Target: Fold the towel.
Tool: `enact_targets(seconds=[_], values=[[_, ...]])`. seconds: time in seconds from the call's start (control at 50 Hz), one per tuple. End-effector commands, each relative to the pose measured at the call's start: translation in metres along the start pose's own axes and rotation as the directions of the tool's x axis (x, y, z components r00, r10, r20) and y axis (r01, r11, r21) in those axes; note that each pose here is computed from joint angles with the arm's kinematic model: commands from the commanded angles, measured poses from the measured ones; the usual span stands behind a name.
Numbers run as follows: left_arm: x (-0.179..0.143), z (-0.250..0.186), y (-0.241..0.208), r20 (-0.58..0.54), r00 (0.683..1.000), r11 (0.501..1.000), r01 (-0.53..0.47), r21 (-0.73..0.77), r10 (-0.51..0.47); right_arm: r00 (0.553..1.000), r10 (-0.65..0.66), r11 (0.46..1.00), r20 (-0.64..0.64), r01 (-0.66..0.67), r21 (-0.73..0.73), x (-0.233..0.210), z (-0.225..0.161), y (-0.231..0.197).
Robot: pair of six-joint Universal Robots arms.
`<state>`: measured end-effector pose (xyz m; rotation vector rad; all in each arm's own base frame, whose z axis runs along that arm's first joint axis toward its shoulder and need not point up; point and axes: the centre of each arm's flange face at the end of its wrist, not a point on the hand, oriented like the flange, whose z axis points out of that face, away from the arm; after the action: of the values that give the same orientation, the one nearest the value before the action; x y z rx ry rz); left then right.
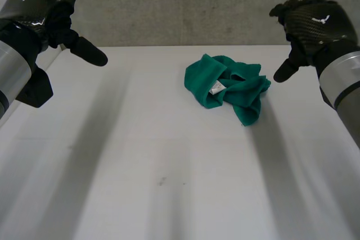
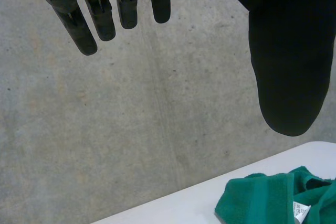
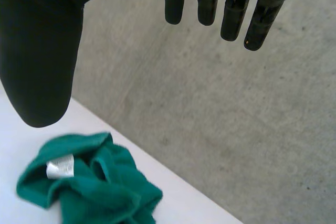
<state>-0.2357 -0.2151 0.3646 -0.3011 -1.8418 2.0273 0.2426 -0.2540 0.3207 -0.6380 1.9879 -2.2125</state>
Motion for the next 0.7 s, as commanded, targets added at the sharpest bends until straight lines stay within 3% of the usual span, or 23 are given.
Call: enact_targets(seconds=[0.02, 0.36, 0.46, 0.58, 0.6, 0.7], values=[[0.001, 0.005, 0.012, -0.005, 1.0, 1.0, -0.01, -0.01, 0.01, 0.981, -0.186, 0.971, 0.058, 0.193, -0.14, -0.011, 0.037, 0.057], [-0.001, 0.017, 0.033, -0.002, 1.0, 0.999, -0.011, -0.052, 0.011, 0.972, -0.214, 0.954, 0.1, 0.23, -0.194, -0.043, 0.134, 0.181], [-0.002, 0.019, 0.038, 0.0, 1.0, 0.998, -0.011, -0.068, 0.011, 0.982, -0.176, 0.972, 0.066, 0.184, -0.147, -0.045, 0.149, 0.189], [-0.001, 0.021, 0.04, -0.003, 1.0, 0.998, -0.01, -0.07, 0.01, 0.996, -0.079, 0.995, 0.029, 0.08, -0.054, -0.041, 0.153, 0.15], [-0.001, 0.021, 0.04, -0.003, 1.0, 0.998, -0.01, -0.068, 0.01, 0.998, -0.06, 0.998, 0.008, 0.059, 0.025, -0.032, 0.151, 0.109], [-0.002, 0.032, 0.046, -0.004, 1.0, 0.999, -0.006, -0.041, 0.006, 1.0, -0.025, 0.973, -0.011, 0.027, 0.229, -0.01, 0.125, 0.007]])
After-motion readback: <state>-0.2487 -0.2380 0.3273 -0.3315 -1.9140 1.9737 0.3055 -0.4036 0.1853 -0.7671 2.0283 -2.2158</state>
